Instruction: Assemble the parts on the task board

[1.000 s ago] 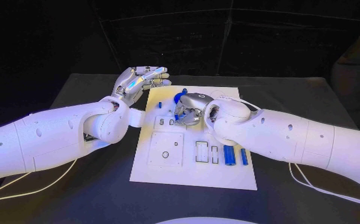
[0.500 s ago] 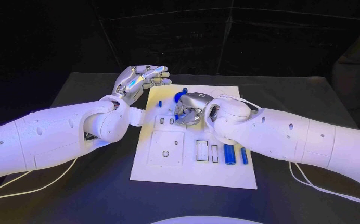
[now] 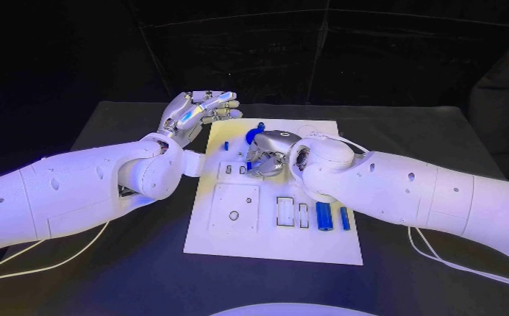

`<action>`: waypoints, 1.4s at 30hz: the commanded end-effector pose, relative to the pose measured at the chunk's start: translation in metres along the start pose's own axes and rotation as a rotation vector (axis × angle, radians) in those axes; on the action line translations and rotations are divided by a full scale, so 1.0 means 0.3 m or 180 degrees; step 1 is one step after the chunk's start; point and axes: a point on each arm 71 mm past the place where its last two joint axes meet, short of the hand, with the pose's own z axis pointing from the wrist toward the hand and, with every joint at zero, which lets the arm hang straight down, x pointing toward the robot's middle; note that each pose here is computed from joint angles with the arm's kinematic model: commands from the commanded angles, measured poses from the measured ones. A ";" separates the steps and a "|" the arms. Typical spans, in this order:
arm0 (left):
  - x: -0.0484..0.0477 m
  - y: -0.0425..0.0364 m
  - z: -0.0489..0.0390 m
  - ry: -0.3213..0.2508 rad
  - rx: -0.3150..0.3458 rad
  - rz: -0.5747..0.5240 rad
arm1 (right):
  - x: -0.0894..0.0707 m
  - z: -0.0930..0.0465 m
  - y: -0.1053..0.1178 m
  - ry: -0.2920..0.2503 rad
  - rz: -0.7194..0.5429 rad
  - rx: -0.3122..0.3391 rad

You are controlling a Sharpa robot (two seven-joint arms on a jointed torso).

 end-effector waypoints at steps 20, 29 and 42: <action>0.002 -0.010 0.004 0.0018 0.0111 -0.0007 | 0.016 -0.002 -0.010 0.0034 -0.0014 0.0087; 0.001 -0.010 0.004 0.0016 0.0110 -0.0006 | 0.011 -0.003 -0.011 -0.0038 0.0000 0.0106; -0.001 -0.010 0.004 0.0025 0.0112 -0.0013 | -0.007 -0.013 -0.001 -0.0323 0.0067 0.0049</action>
